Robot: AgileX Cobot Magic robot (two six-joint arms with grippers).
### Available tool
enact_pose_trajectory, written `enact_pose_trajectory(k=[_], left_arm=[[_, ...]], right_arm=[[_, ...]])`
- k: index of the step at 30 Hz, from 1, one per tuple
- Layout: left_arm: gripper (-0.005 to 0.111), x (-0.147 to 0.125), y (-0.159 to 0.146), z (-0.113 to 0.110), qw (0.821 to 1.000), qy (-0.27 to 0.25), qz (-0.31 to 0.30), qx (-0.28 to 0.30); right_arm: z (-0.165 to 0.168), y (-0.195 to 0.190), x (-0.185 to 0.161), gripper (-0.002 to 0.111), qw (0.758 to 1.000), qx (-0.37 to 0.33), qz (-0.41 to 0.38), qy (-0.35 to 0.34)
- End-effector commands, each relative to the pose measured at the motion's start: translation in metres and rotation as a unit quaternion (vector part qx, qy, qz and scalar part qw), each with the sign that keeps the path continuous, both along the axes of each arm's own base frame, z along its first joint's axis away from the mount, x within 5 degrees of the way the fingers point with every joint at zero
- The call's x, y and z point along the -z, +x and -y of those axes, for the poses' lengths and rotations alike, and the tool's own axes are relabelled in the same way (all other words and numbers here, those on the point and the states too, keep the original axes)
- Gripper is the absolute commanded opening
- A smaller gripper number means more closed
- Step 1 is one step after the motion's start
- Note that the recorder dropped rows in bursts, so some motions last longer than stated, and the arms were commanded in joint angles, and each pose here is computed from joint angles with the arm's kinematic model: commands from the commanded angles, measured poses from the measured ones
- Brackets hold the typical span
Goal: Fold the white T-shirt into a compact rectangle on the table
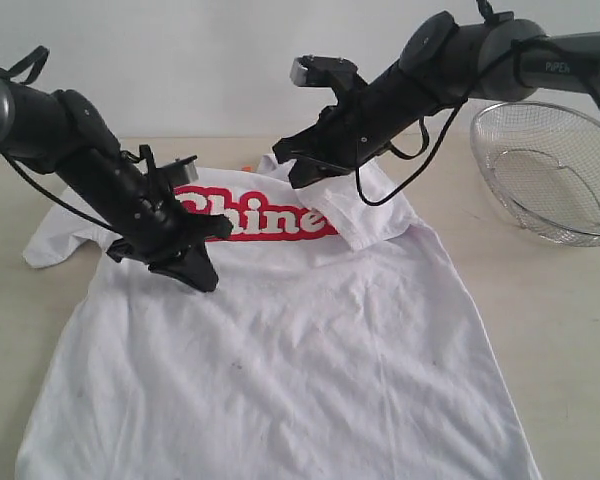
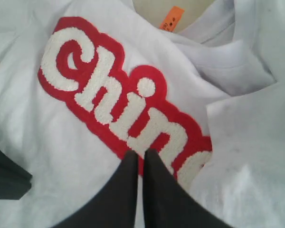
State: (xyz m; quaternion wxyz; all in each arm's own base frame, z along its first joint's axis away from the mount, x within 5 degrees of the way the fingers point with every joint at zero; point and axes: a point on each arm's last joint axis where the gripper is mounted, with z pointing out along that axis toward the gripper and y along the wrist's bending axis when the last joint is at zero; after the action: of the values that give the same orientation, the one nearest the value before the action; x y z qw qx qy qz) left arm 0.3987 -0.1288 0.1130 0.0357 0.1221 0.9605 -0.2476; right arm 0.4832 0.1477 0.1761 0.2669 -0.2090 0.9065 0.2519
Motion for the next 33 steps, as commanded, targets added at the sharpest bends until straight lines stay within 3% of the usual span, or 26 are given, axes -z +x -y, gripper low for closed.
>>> enact_pose_trajectory(k=[1, 6, 11, 16, 22, 33], left_arm=[[0.005, -0.056, 0.024, -0.015, 0.990, -0.008, 0.127, -0.065], [0.005, -0.091, 0.068, -0.052, 0.967, 0.005, 0.226, -0.115], [0.005, -0.069, 0.106, -0.083, 0.965, 0.009, 0.224, -0.136], [0.005, -0.037, 0.131, -0.087, 0.975, 0.011, 0.201, -0.094], [0.005, -0.024, 0.137, -0.097, 0.972, 0.100, 0.203, -0.063], [0.005, -0.012, 0.126, -0.090, 0.988, 0.065, 0.136, -0.040]], right_arm=[[0.001, -0.006, -0.001, 0.000, 0.999, -0.026, -0.024, -0.008], [-0.014, -0.025, 0.019, 0.000, 0.996, -0.052, -0.074, 0.000], [-0.042, -0.050, 0.044, 0.000, 0.991, -0.088, -0.101, -0.020], [-0.053, -0.057, 0.053, 0.000, 0.989, -0.089, -0.115, -0.030], [-0.054, -0.059, 0.055, 0.000, 0.987, -0.092, -0.125, -0.036], [-0.054, -0.059, 0.055, 0.000, 0.987, -0.091, -0.126, -0.034]])
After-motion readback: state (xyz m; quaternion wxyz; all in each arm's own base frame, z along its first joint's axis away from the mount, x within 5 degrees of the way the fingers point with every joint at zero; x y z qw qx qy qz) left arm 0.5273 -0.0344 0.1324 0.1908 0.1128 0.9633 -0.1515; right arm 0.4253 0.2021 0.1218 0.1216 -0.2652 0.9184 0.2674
